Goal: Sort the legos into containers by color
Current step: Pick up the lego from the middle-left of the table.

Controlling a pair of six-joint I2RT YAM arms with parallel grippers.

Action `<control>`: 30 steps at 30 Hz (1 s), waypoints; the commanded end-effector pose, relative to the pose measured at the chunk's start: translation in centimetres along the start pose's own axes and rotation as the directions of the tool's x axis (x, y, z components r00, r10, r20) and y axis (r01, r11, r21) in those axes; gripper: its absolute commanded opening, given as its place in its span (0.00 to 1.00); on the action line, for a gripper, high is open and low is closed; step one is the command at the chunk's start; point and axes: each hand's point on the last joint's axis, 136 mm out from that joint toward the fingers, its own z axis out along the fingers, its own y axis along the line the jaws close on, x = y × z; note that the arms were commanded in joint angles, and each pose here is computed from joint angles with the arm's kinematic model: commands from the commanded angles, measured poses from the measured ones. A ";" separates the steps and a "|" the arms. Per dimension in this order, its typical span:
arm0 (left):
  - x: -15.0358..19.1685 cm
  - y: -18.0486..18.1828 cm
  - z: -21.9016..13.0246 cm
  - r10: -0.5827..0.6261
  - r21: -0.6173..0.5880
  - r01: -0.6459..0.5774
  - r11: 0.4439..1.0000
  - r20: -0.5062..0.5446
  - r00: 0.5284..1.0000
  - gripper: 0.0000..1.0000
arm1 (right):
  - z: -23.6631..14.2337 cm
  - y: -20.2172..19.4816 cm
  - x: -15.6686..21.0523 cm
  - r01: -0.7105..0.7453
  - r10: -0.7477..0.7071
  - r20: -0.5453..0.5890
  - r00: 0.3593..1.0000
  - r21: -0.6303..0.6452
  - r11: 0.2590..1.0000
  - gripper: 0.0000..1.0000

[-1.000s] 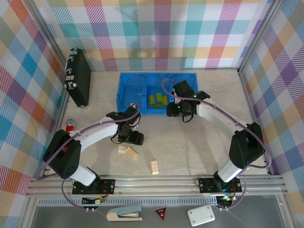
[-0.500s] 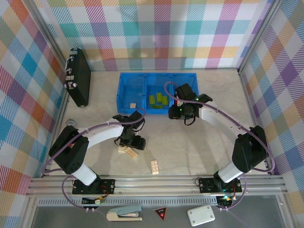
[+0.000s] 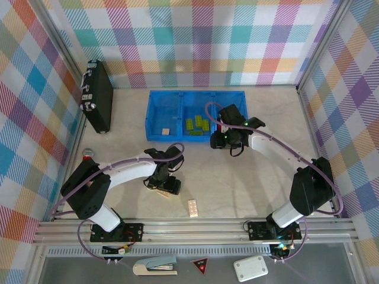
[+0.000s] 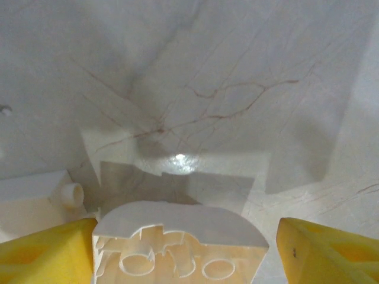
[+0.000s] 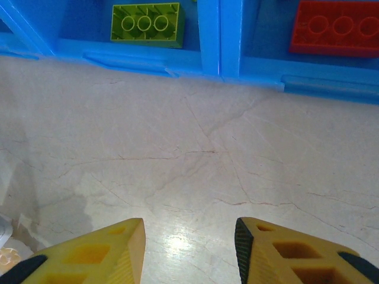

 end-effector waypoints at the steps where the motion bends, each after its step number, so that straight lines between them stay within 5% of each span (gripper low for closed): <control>1: 1.3 0.2 -0.2 -0.024 -0.022 0.023 0.999 -0.018 1.000 0.77 | -0.6 -0.1 -0.1 -0.009 0.009 0.015 1.000 -0.004 1.000 0.46; 30: 1.5 -0.3 -0.2 -0.027 -0.068 0.026 0.997 -0.010 1.000 0.70 | -0.6 0.1 0.2 -0.014 0.014 0.007 1.000 -0.017 1.000 0.46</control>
